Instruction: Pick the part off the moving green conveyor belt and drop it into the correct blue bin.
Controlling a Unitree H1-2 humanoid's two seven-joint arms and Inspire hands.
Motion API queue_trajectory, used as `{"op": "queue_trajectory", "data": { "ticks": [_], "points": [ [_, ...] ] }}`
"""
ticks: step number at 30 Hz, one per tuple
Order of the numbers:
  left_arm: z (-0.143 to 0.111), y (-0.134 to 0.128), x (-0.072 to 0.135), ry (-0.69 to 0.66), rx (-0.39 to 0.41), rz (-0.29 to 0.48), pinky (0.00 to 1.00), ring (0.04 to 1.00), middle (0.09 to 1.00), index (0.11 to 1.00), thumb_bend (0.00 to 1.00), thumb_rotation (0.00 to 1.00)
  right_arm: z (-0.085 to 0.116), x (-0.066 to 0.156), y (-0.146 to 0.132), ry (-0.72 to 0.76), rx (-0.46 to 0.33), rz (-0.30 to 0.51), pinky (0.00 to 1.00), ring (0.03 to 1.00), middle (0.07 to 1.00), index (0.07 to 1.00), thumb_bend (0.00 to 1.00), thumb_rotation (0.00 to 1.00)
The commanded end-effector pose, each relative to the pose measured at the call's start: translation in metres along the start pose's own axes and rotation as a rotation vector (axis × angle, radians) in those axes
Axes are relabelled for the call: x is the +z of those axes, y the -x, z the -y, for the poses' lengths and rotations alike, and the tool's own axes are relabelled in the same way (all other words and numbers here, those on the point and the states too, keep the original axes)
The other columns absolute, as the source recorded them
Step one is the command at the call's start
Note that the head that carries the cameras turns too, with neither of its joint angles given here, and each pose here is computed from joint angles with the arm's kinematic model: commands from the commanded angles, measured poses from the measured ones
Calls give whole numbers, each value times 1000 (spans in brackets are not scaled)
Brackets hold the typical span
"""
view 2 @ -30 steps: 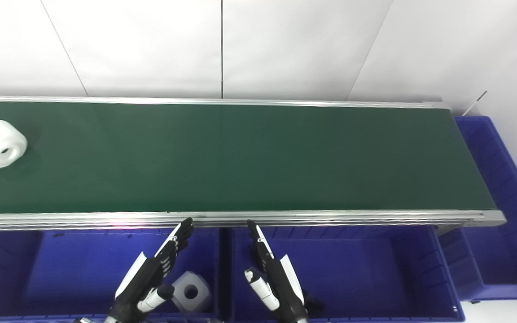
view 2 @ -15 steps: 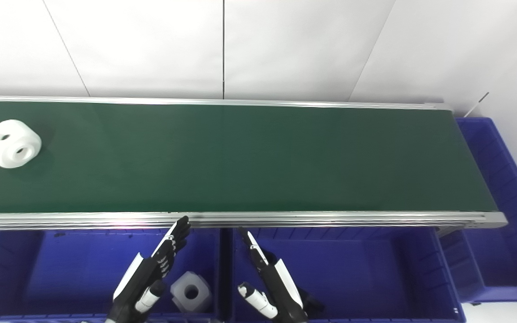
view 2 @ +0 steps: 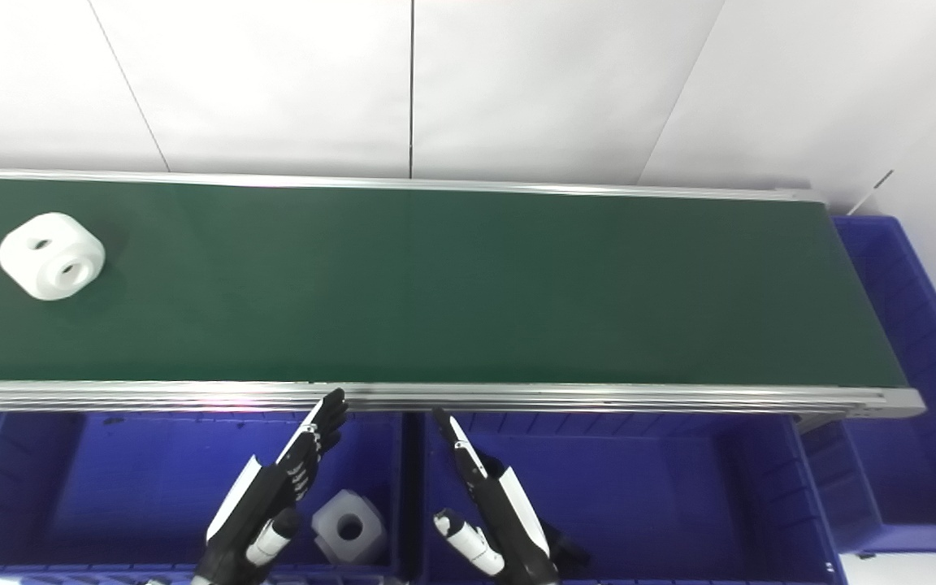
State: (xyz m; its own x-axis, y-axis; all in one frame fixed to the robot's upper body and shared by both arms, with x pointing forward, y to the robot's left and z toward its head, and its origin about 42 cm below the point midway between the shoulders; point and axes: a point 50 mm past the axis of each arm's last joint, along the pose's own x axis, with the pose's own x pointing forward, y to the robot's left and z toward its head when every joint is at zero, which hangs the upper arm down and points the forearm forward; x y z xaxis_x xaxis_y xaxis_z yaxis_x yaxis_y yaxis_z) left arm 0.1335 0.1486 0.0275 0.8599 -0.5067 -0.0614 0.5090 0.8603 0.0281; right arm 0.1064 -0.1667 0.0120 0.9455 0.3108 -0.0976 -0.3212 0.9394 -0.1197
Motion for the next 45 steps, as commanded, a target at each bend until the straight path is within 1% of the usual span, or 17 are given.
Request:
{"op": "queue_trajectory", "data": {
  "ticks": [1, 6, 9, 12, 16, 20, 22, 24, 26, 28, 31, 34, 37, 41, 42, 43, 45],
  "points": [
    [3, -4, 2, 0, 7, 55, 1000, 1000, 1000, 1000, 953, 930, 1, 3, 0, -10, -18, 47, 998, 1000, 1000, 1000, 875, 1000],
    [6, -7, -17, 27, -3, 32, 1000, 1000, 1000, 1000, 962, 889, 1, -15, -2, 3, -16, -8, 975, 985, 1000, 1000, 883, 1000],
    [7, -10, -24, 24, -11, 11, 999, 1000, 1000, 1000, 946, 893, 3, -22, -5, 6, -20, -30, 967, 983, 1000, 1000, 889, 1000],
    [9, -14, -29, 20, -13, -7, 976, 1000, 998, 997, 947, 884, 6, -27, -8, 17, -29, -42, 941, 969, 995, 1000, 891, 1000],
    [11, -19, -32, -12, -19, -19, 908, 969, 975, 982, 948, 899, 11, -31, -7, 34, -34, -52, 936, 973, 999, 1000, 910, 1000],
    [14, -20, -34, -14, -22, -27, 878, 948, 953, 968, 961, 898, 15, -32, -5, 43, -32, -57, 942, 977, 1000, 1000, 901, 1000],
    [15, -21, -36, -11, -26, -31, 875, 945, 951, 964, 959, 892, 17, -33, -5, 53, -28, -59, 952, 984, 1000, 1000, 904, 1000],
    [16, -22, -36, -14, -27, -33, 898, 949, 944, 951, 951, 889, 19, -34, -6, 67, -25, -58, 937, 985, 1000, 1000, 903, 1000],
    [18, -24, -36, -27, -26, -33, 895, 947, 939, 950, 944, 893, 21, -34, -5, 69, -23, -57, 934, 987, 1000, 1000, 893, 1000],
    [20, -26, -37, -30, -28, -32, 880, 934, 934, 944, 924, 894, 23, -34, -5, 69, -23, -58, 936, 991, 1000, 1000, 855, 1000],
    [22, -27, -37, -31, -27, -32, 856, 918, 929, 936, 938, 901, 24, -36, -4, 53, -23, -69, 958, 1000, 1000, 1000, 852, 1000],
    [23, -28, -37, -24, -37, -32, 870, 928, 940, 938, 954, 896, 25, -38, -2, 20, -13, -82, 988, 1000, 1000, 1000, 864, 994],
    [24, -29, -29, -61, -43, -1, 858, 921, 934, 932, 950, 908, 26, -38, -2, 29, -9, -83, 962, 1000, 1000, 1000, 878, 998],
    [25, -27, -15, -90, -48, 50, 864, 911, 923, 916, 941, 892, 26, -36, -1, 22, -11, -77, 942, 1000, 1000, 1000, 868, 985],
    [23, -27, -6, -94, -44, 84, 862, 910, 922, 915, 942, 890, 27, -36, -1, 24, -6, -78, 939, 1000, 1000, 1000, 866, 984],
    [22, -27, 0, -96, -41, 107, 842, 893, 907, 901, 929, 838, 27, -36, 0, 24, -3, -78, 952, 1000, 1000, 1000, 869, 990],
    [18, -26, 21, -68, -32, 180, 834, 890, 902, 894, 936, 796, 27, -36, 1, 21, 2, -78, 959, 1000, 1000, 1000, 871, 985]
  ]
}}
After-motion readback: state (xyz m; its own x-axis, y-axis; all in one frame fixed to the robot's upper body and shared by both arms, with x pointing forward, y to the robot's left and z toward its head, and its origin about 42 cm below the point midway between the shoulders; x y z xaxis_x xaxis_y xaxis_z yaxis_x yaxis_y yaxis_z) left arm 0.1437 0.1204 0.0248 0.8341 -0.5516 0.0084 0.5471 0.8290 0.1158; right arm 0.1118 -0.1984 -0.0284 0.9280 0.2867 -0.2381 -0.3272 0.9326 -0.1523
